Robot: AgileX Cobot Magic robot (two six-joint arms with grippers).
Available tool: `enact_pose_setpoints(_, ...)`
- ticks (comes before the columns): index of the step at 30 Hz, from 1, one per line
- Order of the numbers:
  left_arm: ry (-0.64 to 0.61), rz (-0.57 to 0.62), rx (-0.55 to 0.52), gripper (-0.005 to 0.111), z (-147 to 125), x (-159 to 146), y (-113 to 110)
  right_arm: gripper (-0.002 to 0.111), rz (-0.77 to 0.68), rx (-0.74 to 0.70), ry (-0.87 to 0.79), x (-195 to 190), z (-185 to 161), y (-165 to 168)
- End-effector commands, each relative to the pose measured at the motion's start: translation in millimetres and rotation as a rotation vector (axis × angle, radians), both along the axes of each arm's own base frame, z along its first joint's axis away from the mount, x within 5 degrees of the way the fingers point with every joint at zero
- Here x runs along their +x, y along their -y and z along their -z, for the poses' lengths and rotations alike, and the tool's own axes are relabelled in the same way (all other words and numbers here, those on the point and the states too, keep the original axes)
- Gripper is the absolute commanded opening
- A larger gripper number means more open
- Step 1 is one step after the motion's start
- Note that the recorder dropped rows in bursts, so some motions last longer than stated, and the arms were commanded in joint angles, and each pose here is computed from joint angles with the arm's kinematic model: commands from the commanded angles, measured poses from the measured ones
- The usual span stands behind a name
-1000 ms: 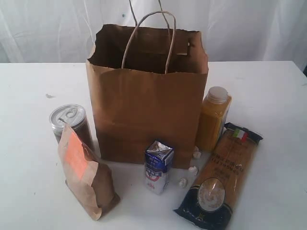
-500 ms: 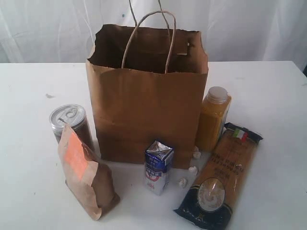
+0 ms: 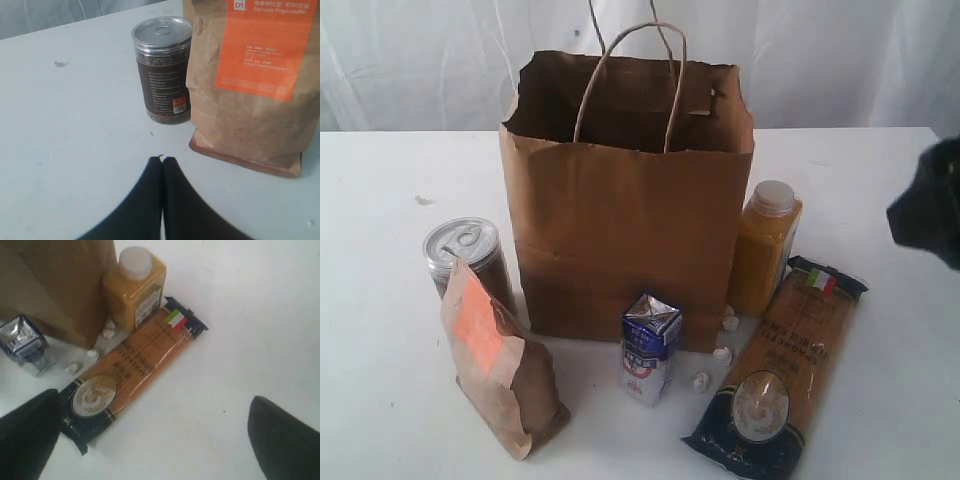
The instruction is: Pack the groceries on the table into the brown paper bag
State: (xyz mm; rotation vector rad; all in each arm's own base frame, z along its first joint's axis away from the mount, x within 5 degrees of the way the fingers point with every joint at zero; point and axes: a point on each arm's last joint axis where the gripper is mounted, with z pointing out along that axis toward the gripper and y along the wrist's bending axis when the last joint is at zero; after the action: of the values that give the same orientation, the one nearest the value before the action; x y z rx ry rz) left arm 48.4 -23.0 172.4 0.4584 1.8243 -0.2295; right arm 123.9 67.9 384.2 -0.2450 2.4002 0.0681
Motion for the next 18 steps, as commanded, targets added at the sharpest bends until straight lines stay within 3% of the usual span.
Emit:
enact_pose_setpoints(1, -0.007, -0.003, -0.01, 0.0, 1.3, -0.3, 0.0, 0.086, -0.015, 0.04, -0.005, -20.4, 18.4, 14.3)
enact_pose_setpoints(9, -0.007, -0.003, -0.01, 0.0, 1.3, -0.3, 0.0, 0.019, -0.025, 0.071, -0.003, -42.2, 55.1, 31.0)
enact_pose_setpoints(12, -0.007, -0.003, -0.01, 0.0, 1.3, -0.3, 0.0, 0.002, -0.065, 0.138, 0.06, -46.3, 65.3, 31.0)
enact_pose_setpoints(18, -0.007, -0.003, -0.01, 0.0, 1.3, -0.3, 0.0, 0.0, -0.182, 0.372, 0.264, -55.5, 78.5, 25.6)
